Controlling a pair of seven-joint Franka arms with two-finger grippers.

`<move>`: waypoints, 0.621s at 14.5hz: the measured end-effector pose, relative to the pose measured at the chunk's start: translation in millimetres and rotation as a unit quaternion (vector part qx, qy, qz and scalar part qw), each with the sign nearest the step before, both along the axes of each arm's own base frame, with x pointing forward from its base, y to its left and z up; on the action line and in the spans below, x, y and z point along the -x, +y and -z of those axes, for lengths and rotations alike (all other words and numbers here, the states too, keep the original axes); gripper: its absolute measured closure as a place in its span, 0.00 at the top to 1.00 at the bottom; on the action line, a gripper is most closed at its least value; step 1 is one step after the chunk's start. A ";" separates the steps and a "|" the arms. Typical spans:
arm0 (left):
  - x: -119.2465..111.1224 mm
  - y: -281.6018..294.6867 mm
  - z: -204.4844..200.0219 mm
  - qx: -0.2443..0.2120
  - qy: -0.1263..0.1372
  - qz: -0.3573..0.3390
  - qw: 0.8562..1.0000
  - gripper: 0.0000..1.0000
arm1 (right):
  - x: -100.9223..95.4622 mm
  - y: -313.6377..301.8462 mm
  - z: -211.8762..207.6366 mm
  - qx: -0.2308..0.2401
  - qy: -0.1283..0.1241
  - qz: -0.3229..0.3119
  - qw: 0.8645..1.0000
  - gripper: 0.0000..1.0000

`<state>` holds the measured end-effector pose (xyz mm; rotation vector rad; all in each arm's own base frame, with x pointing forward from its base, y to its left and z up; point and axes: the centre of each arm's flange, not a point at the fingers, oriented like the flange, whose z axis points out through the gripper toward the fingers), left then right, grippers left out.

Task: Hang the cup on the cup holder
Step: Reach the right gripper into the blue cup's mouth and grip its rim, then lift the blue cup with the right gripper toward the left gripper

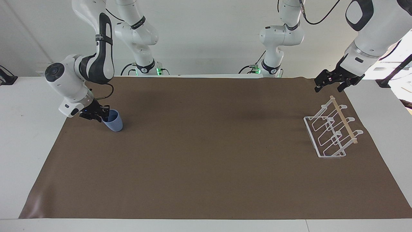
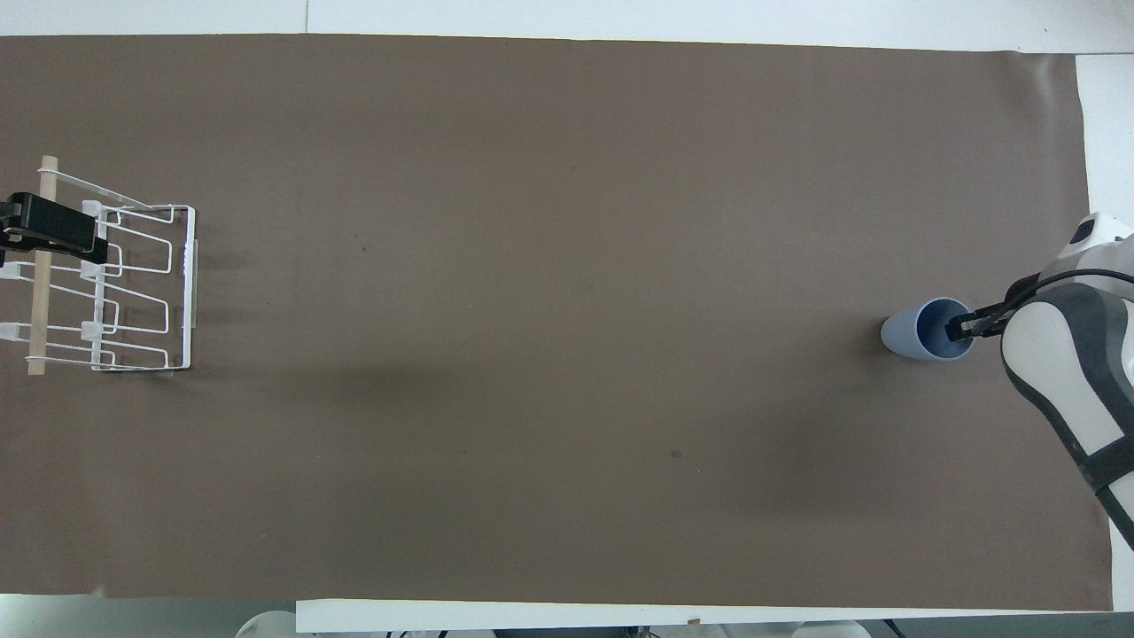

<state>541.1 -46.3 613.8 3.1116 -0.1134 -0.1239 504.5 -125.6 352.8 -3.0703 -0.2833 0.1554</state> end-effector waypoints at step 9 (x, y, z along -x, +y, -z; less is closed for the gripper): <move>1.4 0.1 1.4 -0.001 0.006 0.000 1.000 1.00 | -12.1 47.2 -57.6 -0.086 0.039 -0.025 0.995 0.05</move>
